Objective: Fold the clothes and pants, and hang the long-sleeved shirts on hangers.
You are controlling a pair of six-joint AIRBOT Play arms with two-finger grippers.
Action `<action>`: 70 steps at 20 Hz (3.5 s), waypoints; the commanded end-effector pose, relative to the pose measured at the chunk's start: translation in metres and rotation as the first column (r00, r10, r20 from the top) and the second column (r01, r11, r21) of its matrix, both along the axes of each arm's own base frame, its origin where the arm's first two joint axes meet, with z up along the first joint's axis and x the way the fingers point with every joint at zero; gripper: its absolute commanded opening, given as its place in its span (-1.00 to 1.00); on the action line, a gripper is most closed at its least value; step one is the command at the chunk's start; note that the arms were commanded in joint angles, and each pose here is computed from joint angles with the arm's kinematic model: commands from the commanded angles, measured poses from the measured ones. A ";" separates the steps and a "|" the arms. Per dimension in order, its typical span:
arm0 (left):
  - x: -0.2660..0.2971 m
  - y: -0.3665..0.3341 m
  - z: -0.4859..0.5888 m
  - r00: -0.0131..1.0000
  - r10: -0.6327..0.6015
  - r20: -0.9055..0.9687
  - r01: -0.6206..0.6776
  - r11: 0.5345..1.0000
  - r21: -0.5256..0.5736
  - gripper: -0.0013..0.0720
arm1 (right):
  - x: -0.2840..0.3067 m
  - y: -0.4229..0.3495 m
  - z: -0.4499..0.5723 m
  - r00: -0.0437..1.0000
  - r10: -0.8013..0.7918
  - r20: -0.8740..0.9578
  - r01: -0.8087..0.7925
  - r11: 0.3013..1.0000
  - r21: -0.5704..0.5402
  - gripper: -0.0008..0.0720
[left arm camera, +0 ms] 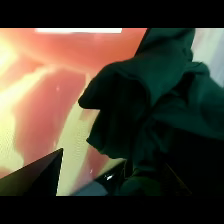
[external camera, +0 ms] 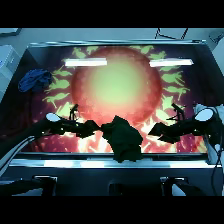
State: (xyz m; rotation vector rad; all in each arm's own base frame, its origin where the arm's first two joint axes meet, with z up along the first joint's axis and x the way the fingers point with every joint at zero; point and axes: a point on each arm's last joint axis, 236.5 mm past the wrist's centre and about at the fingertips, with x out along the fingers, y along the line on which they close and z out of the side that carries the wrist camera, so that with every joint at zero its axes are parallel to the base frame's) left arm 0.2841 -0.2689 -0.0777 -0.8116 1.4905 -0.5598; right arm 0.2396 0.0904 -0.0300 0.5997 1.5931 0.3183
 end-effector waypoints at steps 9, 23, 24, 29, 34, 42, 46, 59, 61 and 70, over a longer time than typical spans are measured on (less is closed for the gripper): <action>-0.001 -0.050 -0.018 0.998 0.044 0.037 -0.042 0.998 -0.035 -0.89 | -0.060 0.015 -0.050 0.986 -0.001 -0.169 0.006 1.000 0.025 0.96; 0.019 -0.041 0.028 0.975 0.025 0.219 -0.008 0.997 -0.076 -0.89 | -0.045 0.099 -0.060 0.999 -0.027 -0.023 0.030 0.990 0.136 -0.87; 0.028 -0.034 0.040 0.967 0.048 0.248 -0.027 0.996 -0.087 -0.89 | -0.042 0.098 -0.054 1.000 0.018 0.002 -0.018 0.992 0.126 -0.88; 0.085 0.013 0.191 0.778 0.187 0.600 -0.082 0.977 -0.197 -0.90 | 0.040 0.067 0.076 0.909 0.222 0.354 -0.193 0.974 -0.116 -0.88; 0.065 0.099 0.441 0.251 0.355 0.901 -0.131 0.934 -0.332 -0.89 | 0.112 -0.057 0.317 0.564 0.162 0.810 0.351 0.841 -0.413 -0.87; 0.009 0.139 0.451 0.157 0.188 0.970 -0.251 0.957 -0.145 -0.89 | 0.064 -0.065 0.396 0.384 0.152 0.911 0.420 0.850 -0.319 -0.87; 0.017 0.124 0.340 0.455 0.080 0.887 -0.180 0.984 0.004 -0.89 | 0.040 -0.044 0.284 0.738 0.172 0.652 0.188 0.876 -0.444 -0.87; 0.049 0.032 0.030 0.974 0.003 0.226 -0.019 0.997 0.069 0.98 | 0.058 0.024 -0.017 0.965 -0.098 0.244 0.156 0.960 -0.231 -0.87; 0.037 0.075 0.031 0.986 -0.119 0.114 0.102 0.984 0.145 0.99 | 0.057 0.024 -0.017 0.966 -0.096 0.240 0.153 0.960 -0.233 -0.87; -0.002 0.156 0.004 0.994 0.050 -0.102 -0.034 0.988 0.148 0.98 | 0.055 0.022 -0.018 0.968 -0.060 0.243 0.121 0.961 -0.247 -0.87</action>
